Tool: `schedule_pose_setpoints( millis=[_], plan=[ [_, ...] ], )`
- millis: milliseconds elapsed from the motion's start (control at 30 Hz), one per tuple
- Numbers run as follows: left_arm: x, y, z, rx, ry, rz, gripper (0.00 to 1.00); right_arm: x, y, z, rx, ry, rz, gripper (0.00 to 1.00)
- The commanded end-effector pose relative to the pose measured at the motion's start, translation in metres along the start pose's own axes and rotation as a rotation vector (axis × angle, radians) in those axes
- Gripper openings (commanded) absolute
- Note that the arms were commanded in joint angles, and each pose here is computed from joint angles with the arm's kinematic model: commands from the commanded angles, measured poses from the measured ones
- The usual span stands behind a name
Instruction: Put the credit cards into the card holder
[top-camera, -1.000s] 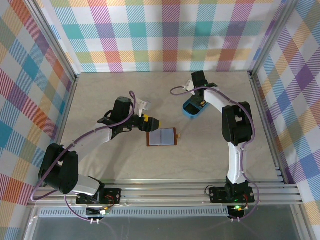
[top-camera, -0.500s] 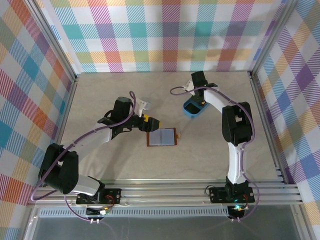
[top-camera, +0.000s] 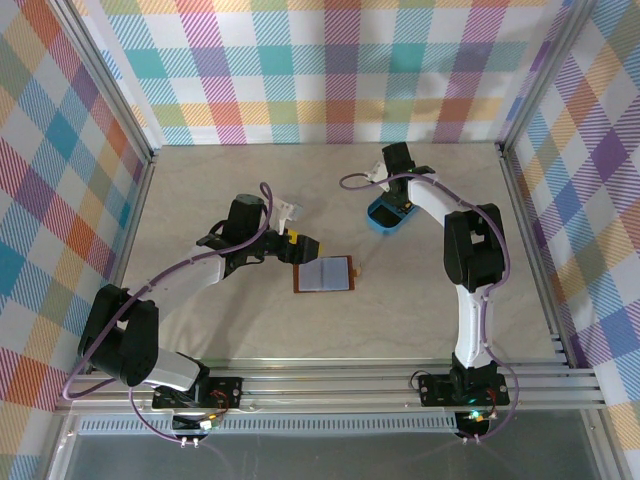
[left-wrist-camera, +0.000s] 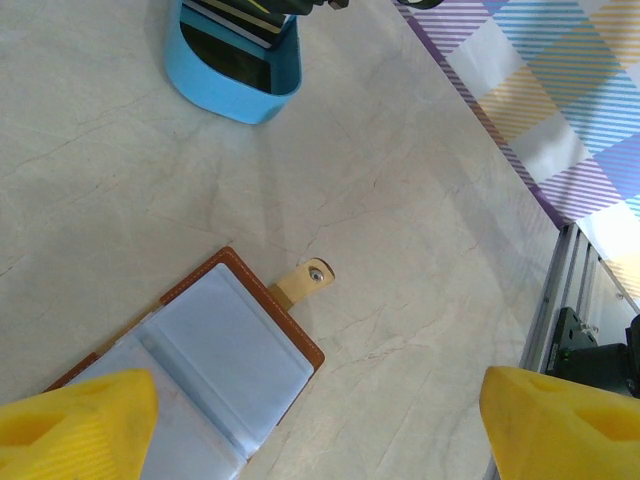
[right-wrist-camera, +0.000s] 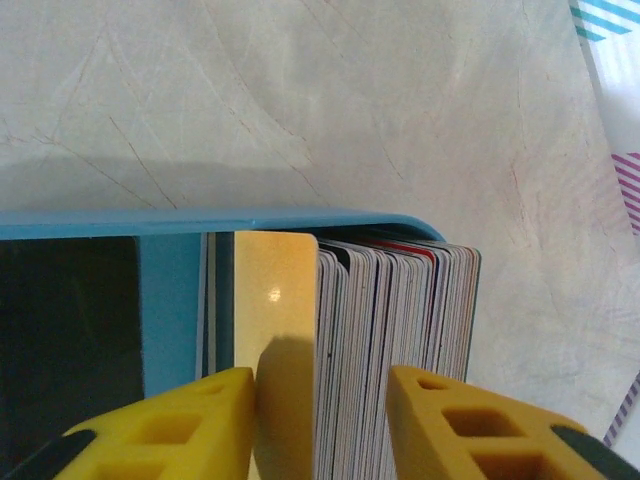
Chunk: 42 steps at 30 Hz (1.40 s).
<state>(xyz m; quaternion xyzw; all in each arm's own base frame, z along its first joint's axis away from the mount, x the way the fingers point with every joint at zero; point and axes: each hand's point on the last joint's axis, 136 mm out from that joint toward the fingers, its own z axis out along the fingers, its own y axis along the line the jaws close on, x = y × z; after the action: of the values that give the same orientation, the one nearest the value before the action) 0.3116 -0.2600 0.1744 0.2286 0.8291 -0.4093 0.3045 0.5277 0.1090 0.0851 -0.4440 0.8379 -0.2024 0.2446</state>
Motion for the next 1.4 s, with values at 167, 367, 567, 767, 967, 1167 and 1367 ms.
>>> schedule_pose_setpoints(
  millis=[167,367,567,767,967,1167,1367],
  plan=[
    [-0.01,0.001,-0.003,-0.005,-0.014,0.021,0.84,-0.013,-0.02,-0.022,0.036,-0.049,0.023,0.32],
    [-0.01,0.0,-0.003,-0.005,-0.015,0.022,0.84,-0.014,-0.02,-0.023,0.03,-0.053,0.023,0.26],
    [-0.01,0.0,-0.003,-0.004,-0.014,0.02,0.84,-0.016,-0.017,-0.024,0.02,-0.055,0.019,0.18],
    [-0.01,0.001,-0.002,-0.004,-0.013,0.018,0.84,-0.018,-0.014,-0.025,0.002,-0.055,0.019,0.12],
    [-0.01,0.0,-0.002,0.001,-0.012,0.011,0.84,-0.016,-0.009,-0.027,-0.025,-0.046,0.015,0.04],
    [-0.011,-0.001,-0.003,0.002,-0.017,0.01,0.84,-0.017,0.002,-0.038,-0.105,-0.062,0.05,0.0],
    [-0.017,-0.004,-0.008,-0.004,-0.036,0.012,0.84,-0.027,0.014,-0.081,-0.222,-0.172,0.165,0.0]
  ],
)
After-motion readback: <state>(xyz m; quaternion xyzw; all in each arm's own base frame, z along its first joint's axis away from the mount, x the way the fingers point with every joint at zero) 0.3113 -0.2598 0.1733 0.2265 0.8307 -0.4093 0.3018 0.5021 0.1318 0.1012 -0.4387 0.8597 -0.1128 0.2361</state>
